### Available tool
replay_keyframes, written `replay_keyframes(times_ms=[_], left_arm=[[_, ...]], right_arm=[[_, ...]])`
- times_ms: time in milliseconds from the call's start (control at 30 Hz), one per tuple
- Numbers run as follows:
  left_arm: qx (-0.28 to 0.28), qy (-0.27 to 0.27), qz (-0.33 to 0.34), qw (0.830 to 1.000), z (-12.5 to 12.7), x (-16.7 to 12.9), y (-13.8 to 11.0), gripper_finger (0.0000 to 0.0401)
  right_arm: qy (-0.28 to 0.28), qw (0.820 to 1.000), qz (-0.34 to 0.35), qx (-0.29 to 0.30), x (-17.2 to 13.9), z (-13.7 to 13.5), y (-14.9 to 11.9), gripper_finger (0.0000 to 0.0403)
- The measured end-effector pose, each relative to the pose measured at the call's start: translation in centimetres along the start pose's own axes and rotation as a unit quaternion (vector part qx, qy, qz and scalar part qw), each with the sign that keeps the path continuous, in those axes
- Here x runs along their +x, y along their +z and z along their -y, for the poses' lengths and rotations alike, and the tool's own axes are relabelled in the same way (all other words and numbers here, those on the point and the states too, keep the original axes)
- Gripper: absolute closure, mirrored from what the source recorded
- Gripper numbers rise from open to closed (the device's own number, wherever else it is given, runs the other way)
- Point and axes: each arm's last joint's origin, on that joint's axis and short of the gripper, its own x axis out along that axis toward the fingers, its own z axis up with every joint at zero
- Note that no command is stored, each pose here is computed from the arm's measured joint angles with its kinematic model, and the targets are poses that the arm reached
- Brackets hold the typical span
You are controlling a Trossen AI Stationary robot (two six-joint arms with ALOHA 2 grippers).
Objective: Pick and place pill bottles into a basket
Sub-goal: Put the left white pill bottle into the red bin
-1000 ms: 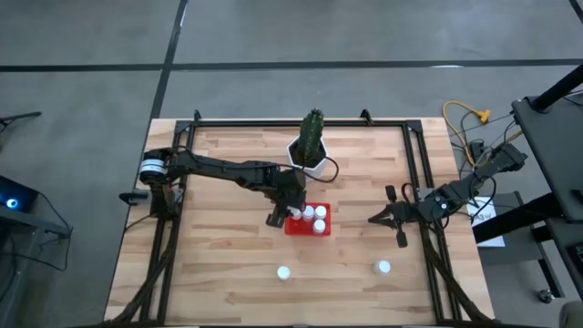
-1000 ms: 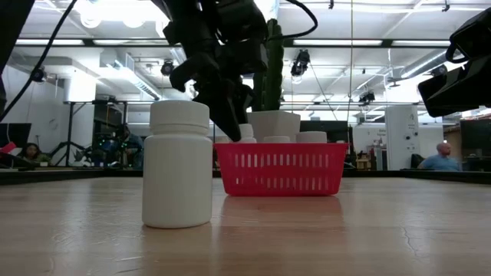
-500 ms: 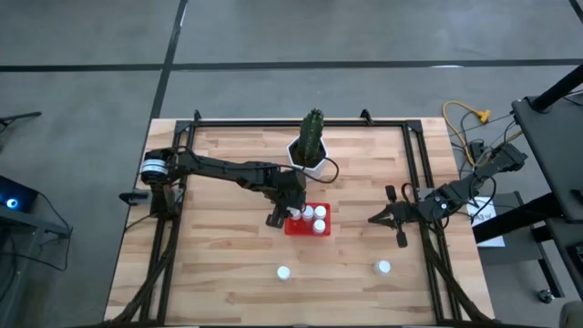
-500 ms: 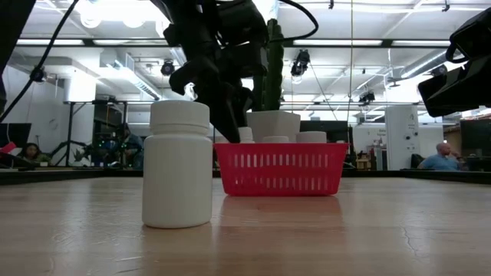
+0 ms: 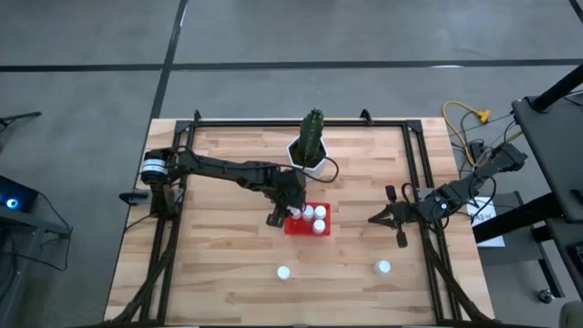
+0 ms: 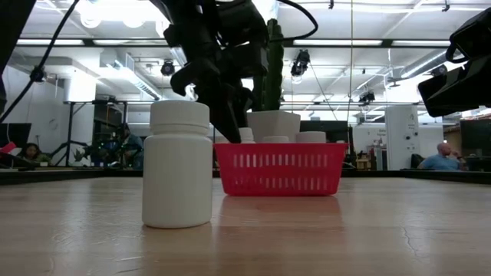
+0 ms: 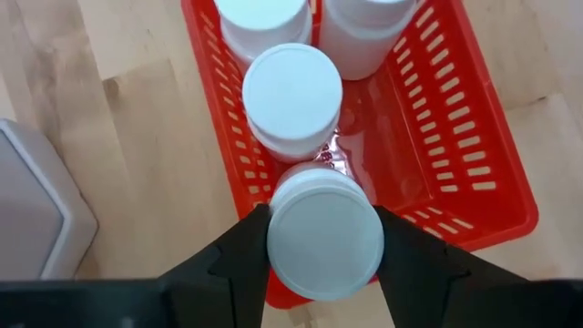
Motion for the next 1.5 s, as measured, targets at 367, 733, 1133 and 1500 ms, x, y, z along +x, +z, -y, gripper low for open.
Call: replay_keyframes(times_ms=[367, 733, 1133, 1500], left_arm=[[-0.031, 0.019, 0.004, 0.999, -0.80, -0.12, -0.11, 0.0244], [-0.034, 0.019, 0.004, 0.999, -0.79, -0.13, -0.13, 0.0244], [-0.044, 0.017, 0.005, 0.999, -0.76, -0.14, -0.12, 0.0240], [-0.047, 0.017, 0.005, 0.999, -0.70, -0.13, -0.10, 0.0163]], right_arm=[[0.000, 1.000, 0.000, 0.008, 0.00, 0.00, 0.00, 0.0394], [0.000, 1.000, 0.000, 0.008, 0.01, 0.00, -0.01, 0.0394], [0.000, 1.000, -0.001, 0.008, 0.01, -0.01, -0.01, 0.0394], [0.000, 1.000, -0.001, 0.008, 0.01, 0.00, -0.01, 0.0394]])
